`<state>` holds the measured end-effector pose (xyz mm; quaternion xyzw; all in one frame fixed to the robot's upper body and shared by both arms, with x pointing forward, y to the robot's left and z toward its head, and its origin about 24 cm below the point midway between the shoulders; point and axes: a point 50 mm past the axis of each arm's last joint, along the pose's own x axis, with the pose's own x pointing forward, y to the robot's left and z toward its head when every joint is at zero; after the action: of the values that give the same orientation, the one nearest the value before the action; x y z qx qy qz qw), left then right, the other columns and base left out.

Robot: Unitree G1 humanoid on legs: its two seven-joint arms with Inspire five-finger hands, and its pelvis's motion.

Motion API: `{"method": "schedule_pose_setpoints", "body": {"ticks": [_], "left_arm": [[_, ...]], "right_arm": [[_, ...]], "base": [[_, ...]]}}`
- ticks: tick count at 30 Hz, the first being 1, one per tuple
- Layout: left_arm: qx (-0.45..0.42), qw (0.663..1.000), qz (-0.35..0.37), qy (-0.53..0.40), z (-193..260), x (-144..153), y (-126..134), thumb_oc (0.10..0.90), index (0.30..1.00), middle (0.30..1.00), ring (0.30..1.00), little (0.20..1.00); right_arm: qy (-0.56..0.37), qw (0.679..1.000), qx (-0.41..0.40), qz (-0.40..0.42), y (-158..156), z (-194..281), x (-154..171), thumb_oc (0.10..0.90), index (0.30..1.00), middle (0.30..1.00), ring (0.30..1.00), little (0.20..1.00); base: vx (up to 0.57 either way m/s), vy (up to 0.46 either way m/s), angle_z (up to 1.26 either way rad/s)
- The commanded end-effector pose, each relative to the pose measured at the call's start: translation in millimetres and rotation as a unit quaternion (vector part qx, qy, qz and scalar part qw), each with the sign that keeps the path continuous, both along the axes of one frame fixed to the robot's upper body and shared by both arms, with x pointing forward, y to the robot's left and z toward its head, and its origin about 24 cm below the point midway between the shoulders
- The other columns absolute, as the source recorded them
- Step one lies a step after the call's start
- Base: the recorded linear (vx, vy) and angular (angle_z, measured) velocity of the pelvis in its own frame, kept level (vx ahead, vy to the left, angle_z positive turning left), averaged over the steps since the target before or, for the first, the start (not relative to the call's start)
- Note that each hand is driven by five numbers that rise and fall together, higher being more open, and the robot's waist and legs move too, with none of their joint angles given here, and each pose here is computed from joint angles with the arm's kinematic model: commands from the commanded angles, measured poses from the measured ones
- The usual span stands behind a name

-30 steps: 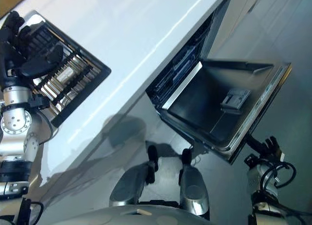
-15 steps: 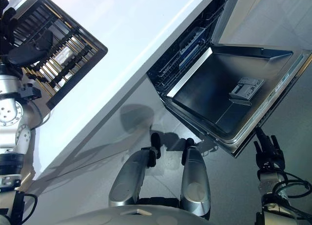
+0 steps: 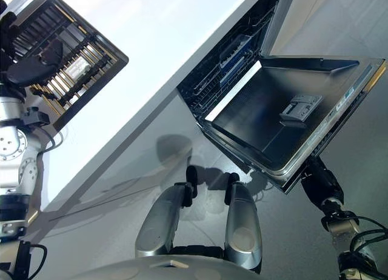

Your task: Pick up plates and place into dishwasher.

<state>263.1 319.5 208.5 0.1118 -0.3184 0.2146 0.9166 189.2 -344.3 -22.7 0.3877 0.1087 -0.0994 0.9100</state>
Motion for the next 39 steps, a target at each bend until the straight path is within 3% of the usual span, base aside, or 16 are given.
{"method": "schedule_pose_setpoints", "body": {"ticks": [1,7,13,16,29,33,36,39], "left_arm": [[0.032,0.994,-0.006,-0.107,22,-15,-12,0.800,0.900,0.900,0.900,0.900],[0.029,0.995,-0.004,-0.099,15,-13,-14,0.800,0.900,0.900,0.900,0.900],[0.027,0.996,-0.006,-0.083,9,-11,-12,0.800,0.900,0.900,0.900,0.900],[0.025,0.997,-0.009,-0.076,5,-12,-10,0.800,0.900,0.900,0.900,0.900],[0.013,0.998,-0.028,-0.051,-14,-18,-8,0.800,0.900,0.900,0.900,0.900],[-0.036,0.997,-0.068,-0.026,-32,-19,-14,0.800,0.900,0.900,0.900,0.900],[-0.050,0.995,-0.085,-0.009,-48,-25,-24,0.800,0.900,0.900,0.900,0.900],[-0.059,0.994,-0.094,0.003,-62,-33,-29,0.800,0.900,0.900,0.900,0.900]], "right_arm": [[-0.282,0.882,0.069,0.372,146,83,87,0.800,0.900,0.900,0.900,0.900],[-0.365,0.817,0.060,0.443,192,128,93,0.800,0.900,0.900,0.900,0.900],[-0.398,0.789,0.060,0.464,215,146,87,0.800,0.900,0.900,0.900,0.900],[-0.398,0.790,0.053,0.464,218,146,85,0.800,0.900,0.900,0.900,0.900],[-0.337,0.842,0.075,0.415,203,105,72,0.800,0.900,0.900,0.900,0.900],[-0.294,0.907,-0.008,0.303,177,90,73,0.800,0.900,0.900,0.900,0.900],[-0.263,0.933,-0.083,0.230,151,79,66,0.800,0.900,0.900,0.900,0.900],[-0.237,0.949,-0.052,0.202,140,61,51,0.800,0.900,0.900,0.900,0.900]], "base": [[0.01,0.058,-0.16],[0.03,0.067,-0.18],[0.03,0.057,-0.14],[0.04,0.030,0.03],[0.03,0.003,0.23],[-0.05,0.018,0.04],[-0.09,0.032,0.01],[-0.09,0.020,0.01]]}}
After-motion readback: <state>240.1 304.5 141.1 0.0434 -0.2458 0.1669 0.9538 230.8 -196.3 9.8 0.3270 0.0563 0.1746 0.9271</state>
